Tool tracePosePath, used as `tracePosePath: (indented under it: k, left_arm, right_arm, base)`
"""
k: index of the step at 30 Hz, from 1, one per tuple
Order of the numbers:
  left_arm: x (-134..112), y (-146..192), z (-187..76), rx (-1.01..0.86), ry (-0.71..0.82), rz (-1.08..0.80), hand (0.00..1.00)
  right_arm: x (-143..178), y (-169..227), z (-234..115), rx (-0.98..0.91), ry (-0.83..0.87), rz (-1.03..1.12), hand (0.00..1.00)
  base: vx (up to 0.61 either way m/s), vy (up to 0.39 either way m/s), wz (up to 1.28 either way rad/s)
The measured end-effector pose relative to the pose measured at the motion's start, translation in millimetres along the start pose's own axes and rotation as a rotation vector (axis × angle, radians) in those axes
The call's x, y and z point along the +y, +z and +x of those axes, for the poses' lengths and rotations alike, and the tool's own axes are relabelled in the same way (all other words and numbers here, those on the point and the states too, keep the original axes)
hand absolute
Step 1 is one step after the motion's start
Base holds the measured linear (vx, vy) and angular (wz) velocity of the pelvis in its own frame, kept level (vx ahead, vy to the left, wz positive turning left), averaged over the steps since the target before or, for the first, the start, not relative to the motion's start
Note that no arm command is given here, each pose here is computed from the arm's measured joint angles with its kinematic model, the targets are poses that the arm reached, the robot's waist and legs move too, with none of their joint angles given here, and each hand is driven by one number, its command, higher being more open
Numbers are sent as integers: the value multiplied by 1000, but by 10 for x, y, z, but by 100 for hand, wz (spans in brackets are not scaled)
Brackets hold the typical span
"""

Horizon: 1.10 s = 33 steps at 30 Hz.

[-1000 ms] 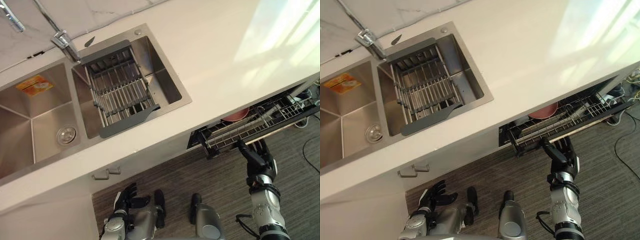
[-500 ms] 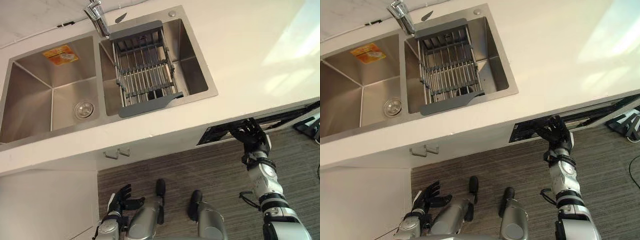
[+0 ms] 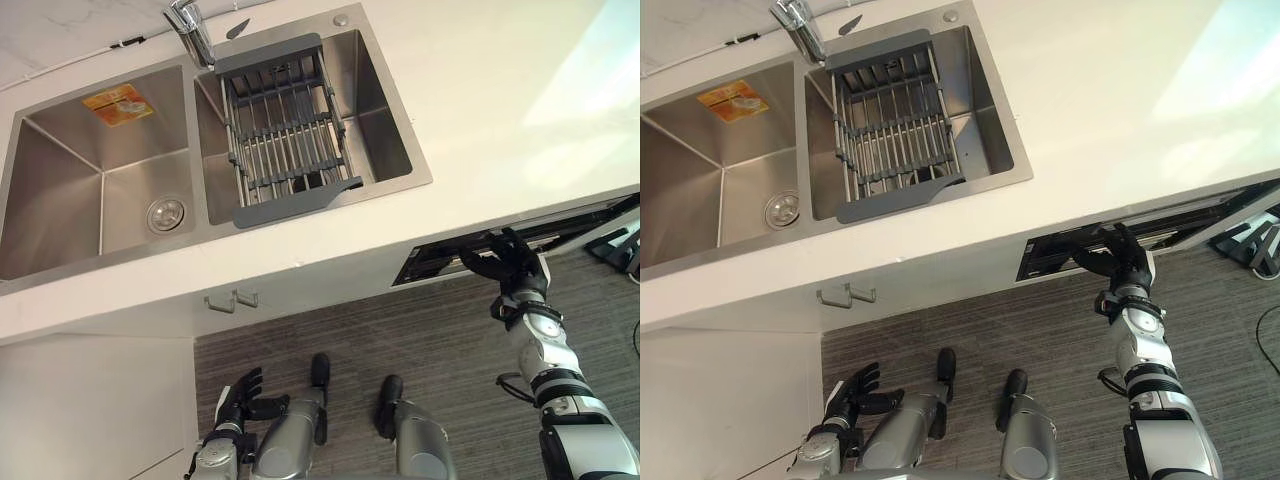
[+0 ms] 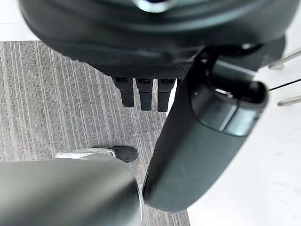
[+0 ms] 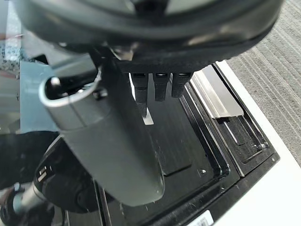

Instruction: Walk over to the sink, pick up the cup, carry it to the dishwasher, place the cup inside the dishwasher, then close the dishwasher door

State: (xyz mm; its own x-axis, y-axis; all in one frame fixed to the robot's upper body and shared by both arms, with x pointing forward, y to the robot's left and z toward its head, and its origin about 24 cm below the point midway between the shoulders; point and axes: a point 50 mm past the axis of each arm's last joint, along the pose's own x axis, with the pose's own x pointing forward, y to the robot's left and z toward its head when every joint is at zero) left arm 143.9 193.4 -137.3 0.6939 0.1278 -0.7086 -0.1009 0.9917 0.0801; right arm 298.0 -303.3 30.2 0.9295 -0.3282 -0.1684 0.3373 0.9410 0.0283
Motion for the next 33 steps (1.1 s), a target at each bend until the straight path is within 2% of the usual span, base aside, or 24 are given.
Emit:
tracePosePath:
  k: [7,12,15,20,24,33]
  left_arm:
    - [8,-19,0,20,8,3,90]
    - [28,-84,-26,45,21,5,90]
    - [66,-111,-39,55,29,11,90]
    - [136,-154,-59,73,43,23,90]
    - [156,-234,-99,97,49,22,90]
    - [187,-349,-151,146,61,19,90]
  right_arm:
    - [-71,-303,-438,16,70,-111,90]
    - [59,-900,-914,183,109,-127,90]
    - [119,-1131,-1109,261,112,-147,90]
    - [126,-1569,-1367,452,72,-144,90]
    - [6,-1926,-1623,650,0,-153,90]
    - [-133,-2156,-1897,815,-101,-107,90]
  base:
    - [47,0,10]
    - [88,-10,0]
    - [61,-2,-9]
    - [19,2,-3]
    - [-13,4,-7]
    - [-25,-6,-1]
